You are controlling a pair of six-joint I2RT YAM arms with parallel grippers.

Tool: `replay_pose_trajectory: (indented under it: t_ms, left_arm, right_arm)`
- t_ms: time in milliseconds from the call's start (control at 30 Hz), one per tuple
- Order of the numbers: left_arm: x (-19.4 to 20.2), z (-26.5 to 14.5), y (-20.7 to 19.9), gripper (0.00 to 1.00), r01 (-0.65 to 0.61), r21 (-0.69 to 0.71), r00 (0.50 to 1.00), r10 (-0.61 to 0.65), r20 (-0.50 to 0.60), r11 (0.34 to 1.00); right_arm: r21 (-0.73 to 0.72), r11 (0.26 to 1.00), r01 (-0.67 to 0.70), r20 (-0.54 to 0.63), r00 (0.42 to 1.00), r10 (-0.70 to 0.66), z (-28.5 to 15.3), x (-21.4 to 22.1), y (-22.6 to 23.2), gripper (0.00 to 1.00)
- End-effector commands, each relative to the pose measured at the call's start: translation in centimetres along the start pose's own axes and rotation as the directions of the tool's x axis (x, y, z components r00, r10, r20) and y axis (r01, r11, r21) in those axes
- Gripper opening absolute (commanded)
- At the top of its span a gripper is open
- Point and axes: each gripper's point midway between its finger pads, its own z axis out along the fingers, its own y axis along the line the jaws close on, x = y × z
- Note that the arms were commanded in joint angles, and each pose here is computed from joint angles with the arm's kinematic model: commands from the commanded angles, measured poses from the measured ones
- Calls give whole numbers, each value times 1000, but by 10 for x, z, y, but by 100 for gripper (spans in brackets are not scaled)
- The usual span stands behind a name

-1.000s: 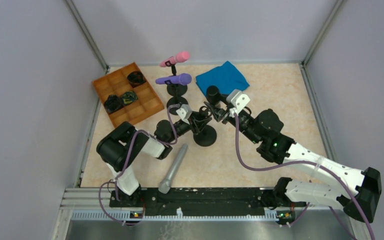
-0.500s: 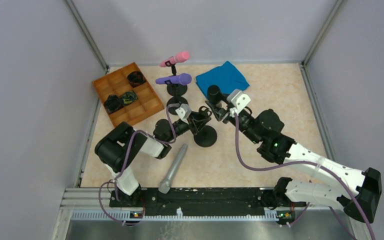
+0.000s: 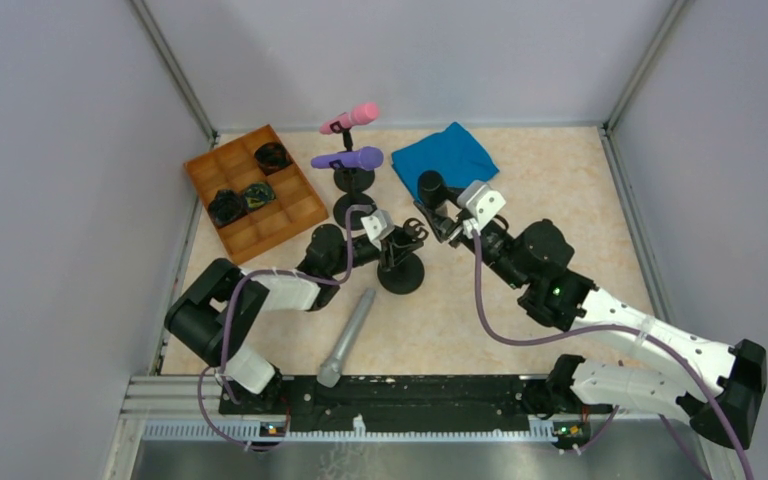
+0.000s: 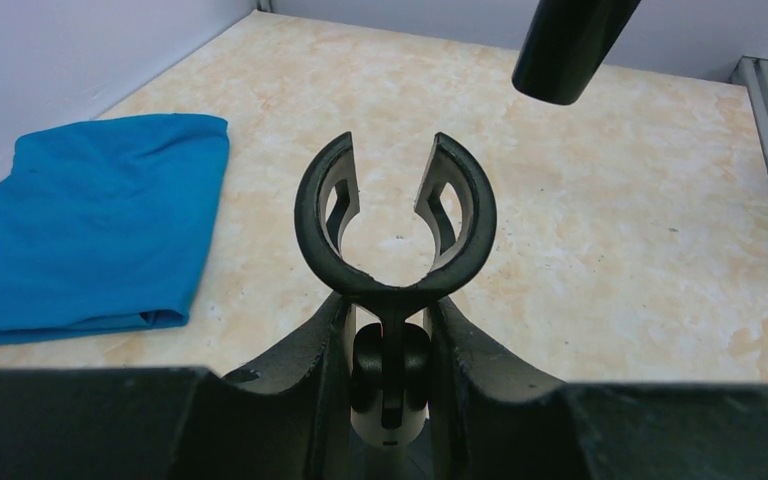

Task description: Attach the microphones to the stand

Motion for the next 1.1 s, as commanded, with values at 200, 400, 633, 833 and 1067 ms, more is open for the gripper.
replay_pose_trajectory:
  t_ms: [200, 400, 633, 833, 1067]
  left_arm:
    - [-29, 9, -9, 0, -44, 85, 996, 37, 80, 995]
    - [-27, 13, -14, 0, -19, 128, 996, 9, 85, 992]
    - [-25, 19, -17, 0, -13, 154, 996, -1, 93, 988]
    - [-24, 19, -19, 0, -11, 167, 995, -5, 95, 986]
    - [-25, 20, -24, 0, -13, 193, 995, -7, 101, 981]
  right_arm:
    - [-58, 998, -25, 219, 975, 37, 3, -58, 3, 0]
    - [-98, 995, -11, 227, 973, 33, 18, -57, 13, 0]
    - [-141, 990, 7, 177, 984, 18, 32, -50, 22, 0]
    - [-123, 992, 15, 122, 993, 0, 35, -36, 20, 0]
    - [-107, 994, 26, 84, 996, -17, 40, -19, 21, 0]
